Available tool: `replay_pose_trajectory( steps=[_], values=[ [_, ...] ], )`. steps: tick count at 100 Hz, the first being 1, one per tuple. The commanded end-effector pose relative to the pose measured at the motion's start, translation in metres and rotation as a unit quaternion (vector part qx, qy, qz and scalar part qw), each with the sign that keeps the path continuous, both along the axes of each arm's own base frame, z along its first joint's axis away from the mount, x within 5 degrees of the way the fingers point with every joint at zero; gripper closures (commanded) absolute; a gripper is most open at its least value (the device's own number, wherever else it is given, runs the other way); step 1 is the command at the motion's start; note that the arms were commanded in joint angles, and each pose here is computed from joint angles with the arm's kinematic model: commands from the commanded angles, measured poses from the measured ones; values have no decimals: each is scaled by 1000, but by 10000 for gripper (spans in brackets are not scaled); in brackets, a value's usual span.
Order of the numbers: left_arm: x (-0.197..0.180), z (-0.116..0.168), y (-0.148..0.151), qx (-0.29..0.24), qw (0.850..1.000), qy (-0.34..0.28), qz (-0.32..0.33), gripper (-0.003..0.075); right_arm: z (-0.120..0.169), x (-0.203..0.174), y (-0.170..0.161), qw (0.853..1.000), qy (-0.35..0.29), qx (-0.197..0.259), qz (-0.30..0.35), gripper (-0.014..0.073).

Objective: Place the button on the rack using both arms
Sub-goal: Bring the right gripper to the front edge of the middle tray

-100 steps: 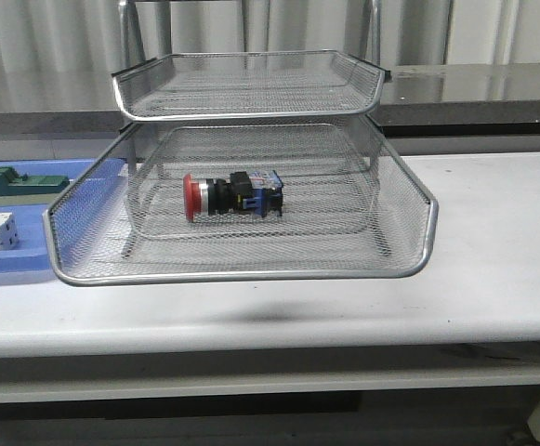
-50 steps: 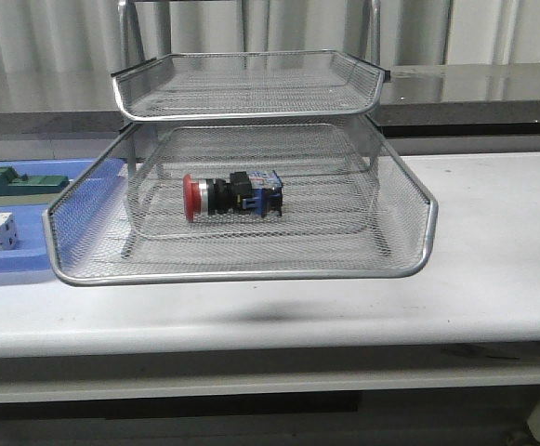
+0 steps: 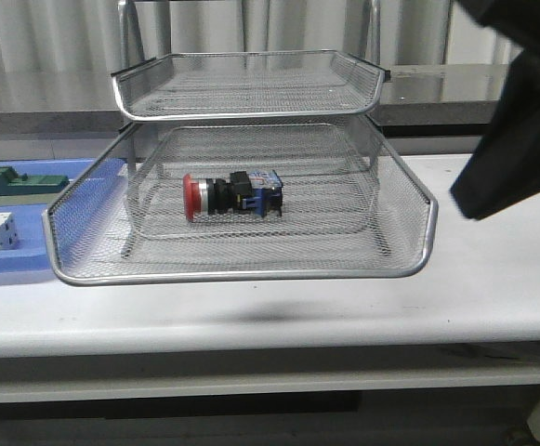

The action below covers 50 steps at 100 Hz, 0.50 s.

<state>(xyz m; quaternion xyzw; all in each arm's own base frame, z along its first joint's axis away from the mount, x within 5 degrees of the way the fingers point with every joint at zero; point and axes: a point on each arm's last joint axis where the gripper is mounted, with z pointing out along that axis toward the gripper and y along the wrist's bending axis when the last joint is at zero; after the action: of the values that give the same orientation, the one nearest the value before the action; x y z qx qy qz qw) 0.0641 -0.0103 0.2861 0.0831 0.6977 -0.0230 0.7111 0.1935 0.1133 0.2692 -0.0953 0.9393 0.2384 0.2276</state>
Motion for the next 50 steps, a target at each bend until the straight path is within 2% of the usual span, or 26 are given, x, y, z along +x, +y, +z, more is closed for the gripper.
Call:
replay_pose_trajectory(
  steps=[1,31,50],
  values=[
    [-1,16,1,-17,999,-50,5,741,3,9,18,999,-21,25,4,662],
    [-1,16,1,-17,999,-50,5,741,-36,14,63,999,17,17,40,662],
    [-1,16,1,-17,999,-50,5,741,-53,18,79,999,15,16,34,662]
  ],
)
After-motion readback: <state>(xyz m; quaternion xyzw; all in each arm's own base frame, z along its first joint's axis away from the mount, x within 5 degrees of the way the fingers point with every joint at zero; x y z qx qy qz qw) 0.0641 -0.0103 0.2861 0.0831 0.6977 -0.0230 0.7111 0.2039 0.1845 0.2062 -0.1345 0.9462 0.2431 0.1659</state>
